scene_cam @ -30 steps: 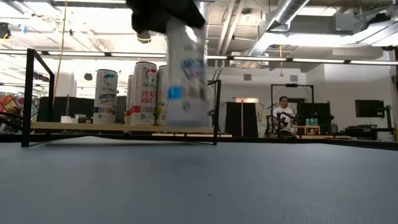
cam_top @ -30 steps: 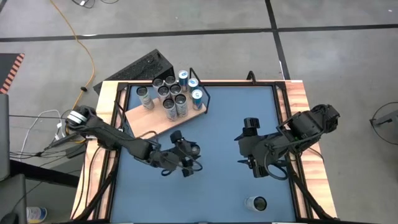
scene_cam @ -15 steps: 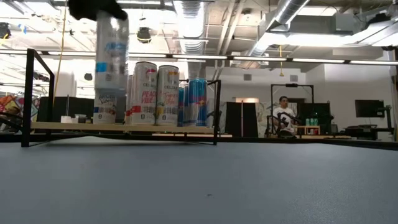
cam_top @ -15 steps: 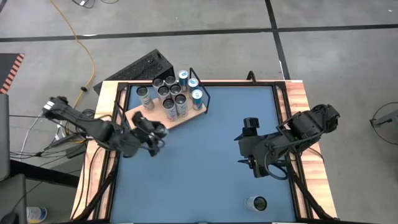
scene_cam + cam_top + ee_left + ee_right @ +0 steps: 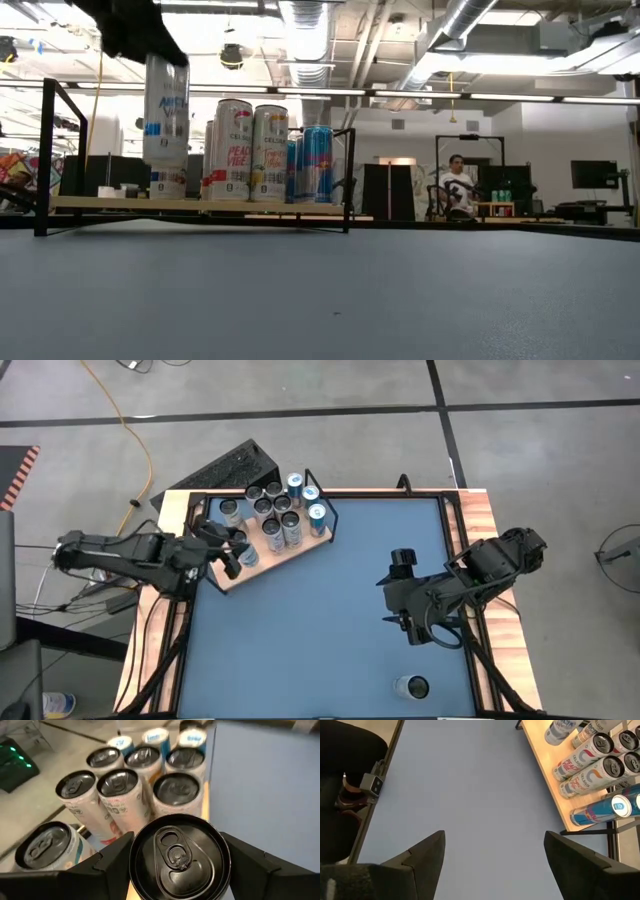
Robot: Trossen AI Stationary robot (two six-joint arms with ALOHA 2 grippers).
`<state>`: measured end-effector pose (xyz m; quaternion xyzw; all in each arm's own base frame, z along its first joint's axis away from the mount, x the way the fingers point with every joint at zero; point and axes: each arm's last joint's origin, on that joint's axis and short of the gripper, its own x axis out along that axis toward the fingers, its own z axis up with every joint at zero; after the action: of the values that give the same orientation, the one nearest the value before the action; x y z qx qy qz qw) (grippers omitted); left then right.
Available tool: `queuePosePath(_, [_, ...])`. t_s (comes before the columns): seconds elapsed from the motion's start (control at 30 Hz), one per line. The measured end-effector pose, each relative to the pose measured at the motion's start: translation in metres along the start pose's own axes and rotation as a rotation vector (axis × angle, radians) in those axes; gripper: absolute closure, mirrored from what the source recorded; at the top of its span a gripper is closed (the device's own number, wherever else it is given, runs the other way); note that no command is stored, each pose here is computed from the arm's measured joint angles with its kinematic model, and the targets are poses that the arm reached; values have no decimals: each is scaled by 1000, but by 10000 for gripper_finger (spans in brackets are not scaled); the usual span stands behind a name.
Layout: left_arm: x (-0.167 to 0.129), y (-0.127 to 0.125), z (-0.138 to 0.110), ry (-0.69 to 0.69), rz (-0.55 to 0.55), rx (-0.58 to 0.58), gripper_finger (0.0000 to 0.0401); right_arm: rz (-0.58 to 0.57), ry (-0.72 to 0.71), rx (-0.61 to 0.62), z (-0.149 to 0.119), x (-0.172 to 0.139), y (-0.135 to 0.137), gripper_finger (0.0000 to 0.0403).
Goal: Place canned beverage on shelf
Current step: Put the left white and blue soda can on the shelf aligned with the other white and blue soda can
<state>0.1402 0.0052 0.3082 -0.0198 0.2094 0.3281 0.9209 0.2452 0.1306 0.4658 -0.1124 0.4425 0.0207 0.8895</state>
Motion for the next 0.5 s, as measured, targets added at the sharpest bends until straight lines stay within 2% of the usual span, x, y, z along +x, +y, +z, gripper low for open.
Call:
queuePosePath(0.13, [13,8,0,58,9,52,165,0,0,-12,0,0,0,81])
queuePosePath(0.3, [22,19,1,104,-43,95,165,0,0,-12,0,0,0,81])
queuePosePath(0.4, [23,26,6,58,-45,101,165,1,0,-14,0,0,1,81])
queuePosePath(0.5, [24,29,3,-35,-95,96,165,2,0,-13,0,0,1,81])
